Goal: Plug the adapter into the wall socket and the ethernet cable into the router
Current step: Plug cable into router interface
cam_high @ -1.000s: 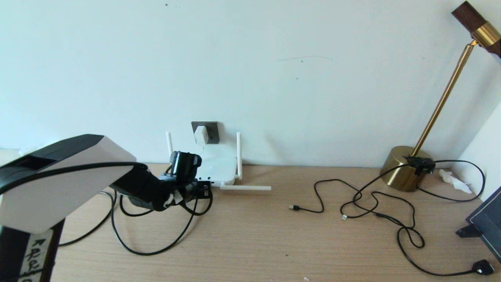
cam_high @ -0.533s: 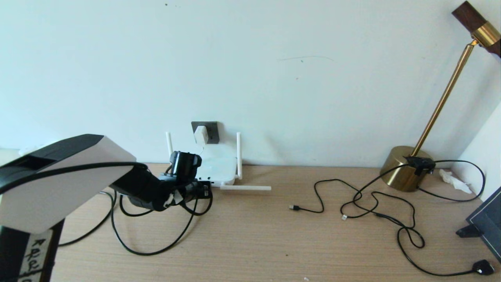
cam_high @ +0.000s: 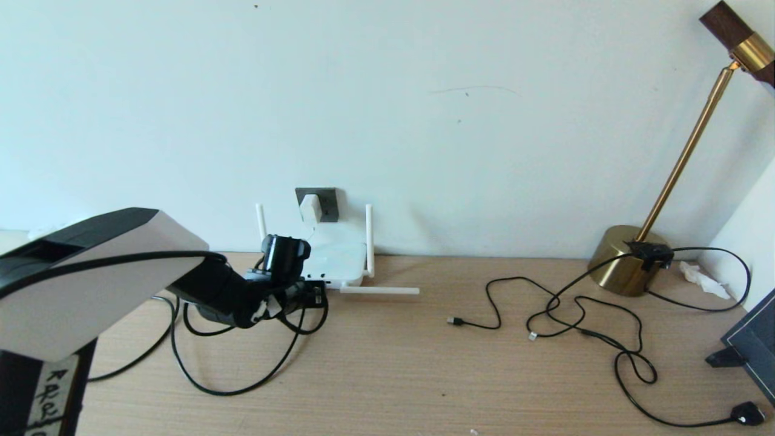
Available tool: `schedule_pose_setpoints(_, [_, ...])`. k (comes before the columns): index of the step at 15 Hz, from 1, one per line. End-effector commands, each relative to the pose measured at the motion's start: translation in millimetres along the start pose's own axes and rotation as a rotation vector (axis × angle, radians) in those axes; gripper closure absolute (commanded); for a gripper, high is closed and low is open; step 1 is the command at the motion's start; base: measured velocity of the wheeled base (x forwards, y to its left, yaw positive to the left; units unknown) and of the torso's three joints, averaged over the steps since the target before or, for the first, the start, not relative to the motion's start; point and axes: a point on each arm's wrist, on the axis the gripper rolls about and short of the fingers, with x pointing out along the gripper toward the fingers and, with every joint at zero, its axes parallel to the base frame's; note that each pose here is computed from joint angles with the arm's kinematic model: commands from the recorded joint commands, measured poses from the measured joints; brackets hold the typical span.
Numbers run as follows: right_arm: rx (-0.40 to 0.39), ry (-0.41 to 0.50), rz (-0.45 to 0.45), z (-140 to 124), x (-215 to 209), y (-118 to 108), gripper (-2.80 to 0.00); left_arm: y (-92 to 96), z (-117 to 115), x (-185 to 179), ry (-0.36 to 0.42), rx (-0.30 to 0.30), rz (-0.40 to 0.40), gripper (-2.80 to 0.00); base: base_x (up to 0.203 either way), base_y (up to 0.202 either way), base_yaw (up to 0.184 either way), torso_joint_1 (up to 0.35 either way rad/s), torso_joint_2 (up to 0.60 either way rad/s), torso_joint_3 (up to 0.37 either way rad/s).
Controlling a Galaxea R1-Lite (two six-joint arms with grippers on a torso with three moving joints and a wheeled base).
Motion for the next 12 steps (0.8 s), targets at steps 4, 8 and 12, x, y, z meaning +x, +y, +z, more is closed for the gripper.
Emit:
schedule_pose_setpoints(4, [0.009,0.002,0.0,0.0,0.1,0.0,-2.8,4.4,-0.9,-2.5,0.006,0.005,0.01,0.0,0.0,0.0,0.0,0.0,0.0,0.0])
schedule_pose_setpoints(8, [0.006,0.002,0.0,0.0,0.1,0.0,-2.8,6.0,-0.1,-6.7,0.006,0.01,0.011,0.0,0.0,0.0,0.0,0.0,0.0,0.0])
schedule_pose_setpoints(12, [0.004,0.002,0.0,0.0,0.1,0.0,-2.8,7.1,1.0,-9.8,0.0,0.022,0.011,0.0,0.0,0.0,0.0,0.0,0.0,0.0])
